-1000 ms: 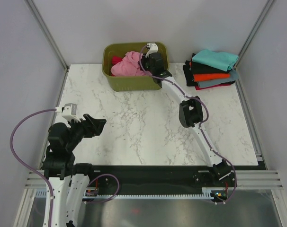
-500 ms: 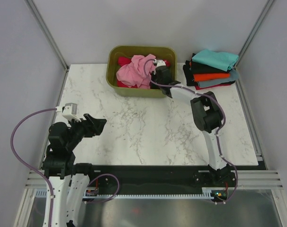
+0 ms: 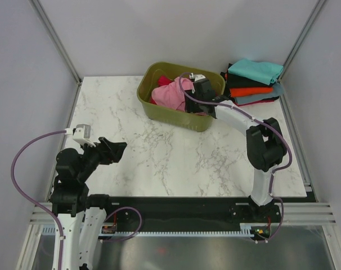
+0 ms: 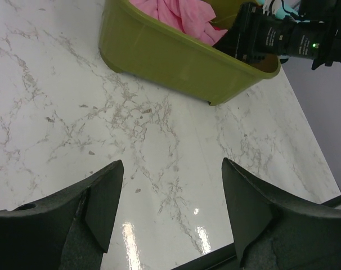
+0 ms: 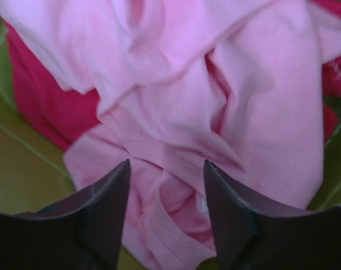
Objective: Fold and stack the t-shirts
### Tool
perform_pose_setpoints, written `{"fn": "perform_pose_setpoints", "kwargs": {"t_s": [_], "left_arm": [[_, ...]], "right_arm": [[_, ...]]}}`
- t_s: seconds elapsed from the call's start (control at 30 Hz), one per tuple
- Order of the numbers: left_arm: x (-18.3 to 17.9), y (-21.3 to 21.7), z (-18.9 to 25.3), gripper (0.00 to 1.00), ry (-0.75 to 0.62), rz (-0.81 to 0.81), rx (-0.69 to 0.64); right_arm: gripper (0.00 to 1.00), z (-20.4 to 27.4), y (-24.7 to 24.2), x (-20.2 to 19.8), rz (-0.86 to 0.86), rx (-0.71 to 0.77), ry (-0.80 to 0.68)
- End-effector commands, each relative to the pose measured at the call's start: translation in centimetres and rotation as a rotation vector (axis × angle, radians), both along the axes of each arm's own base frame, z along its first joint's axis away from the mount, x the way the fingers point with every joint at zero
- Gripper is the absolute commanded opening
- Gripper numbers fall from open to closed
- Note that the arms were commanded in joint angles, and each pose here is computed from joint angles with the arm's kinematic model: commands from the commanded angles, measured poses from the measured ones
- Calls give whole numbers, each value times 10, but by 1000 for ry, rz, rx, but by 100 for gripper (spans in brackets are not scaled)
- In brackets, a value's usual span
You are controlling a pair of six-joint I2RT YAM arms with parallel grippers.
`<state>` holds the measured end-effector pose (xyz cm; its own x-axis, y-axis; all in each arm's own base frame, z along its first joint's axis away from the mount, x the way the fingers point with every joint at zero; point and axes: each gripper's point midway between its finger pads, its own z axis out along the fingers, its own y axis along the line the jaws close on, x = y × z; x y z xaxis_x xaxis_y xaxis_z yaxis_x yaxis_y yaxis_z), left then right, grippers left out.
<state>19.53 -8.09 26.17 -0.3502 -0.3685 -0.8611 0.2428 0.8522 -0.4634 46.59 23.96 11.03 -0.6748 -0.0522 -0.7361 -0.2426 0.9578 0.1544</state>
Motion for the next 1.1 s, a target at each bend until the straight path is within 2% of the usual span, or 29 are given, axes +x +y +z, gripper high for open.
{"fn": "perform_pose_setpoints", "kwargs": {"t_s": [0.0,0.07,0.13,0.17,0.2,0.23,0.27,0.3,0.4,0.43,0.53,0.63,0.67,0.7,0.77,0.83,0.87,0.93,1.03,1.07], "left_arm": [[0,-2,8,79,-57,-31,28],[0,-2,8,78,-56,-28,28],[1,-2,8,78,-56,-26,28],[1,-2,8,78,-58,-28,28],[1,-1,8,78,-56,-25,29],[1,-1,8,78,-58,-25,29],[1,-1,7,79,-55,-25,29],[1,-1,7,79,-53,-25,29],[2,-1,7,79,-52,-22,29],[2,-1,7,79,-53,-22,29],[3,-1,6,79,-49,-21,31],[3,-1,6,79,-46,-22,29],[4,-1,6,79,-44,-22,29],[3,-1,5,79,-43,-22,29],[3,-1,5,79,-43,-22,30],[3,-1,6,79,-46,-20,29],[3,-1,5,79,-44,-22,29],[3,0,6,79,-46,-17,30],[5,7,8,78,-40,26,39],[7,8,8,78,-27,38,33]], "right_arm": [[65,61,12,19,28,33,-102],[67,49,17,27,35,14,-77],[69,62,29,41,47,23,-108],[70,42,30,46,48,-10,-75],[71,55,36,58,50,-1,-107],[71,50,38,61,55,-19,-97],[72,24,41,67,58,-45,-55],[72,39,46,80,49,-40,-92],[72,17,49,98,34,-83,-71],[73,-3,47,99,26,-110,-40],[71,-12,45,109,-7,-141,-59],[54,-12,49,116,-5,-138,-85],[37,-6,51,118,-4,-130,-101],[27,2,55,119,2,-123,-121],[6,41,63,121,19,-86,-206],[1,83,76,118,59,-74,-302],[0,126,79,113,68,-54,-376],[0,178,89,98,98,-53,-475],[0,309,63,54,42,33,-670],[0,327,52,44,24,42,-695]]}}
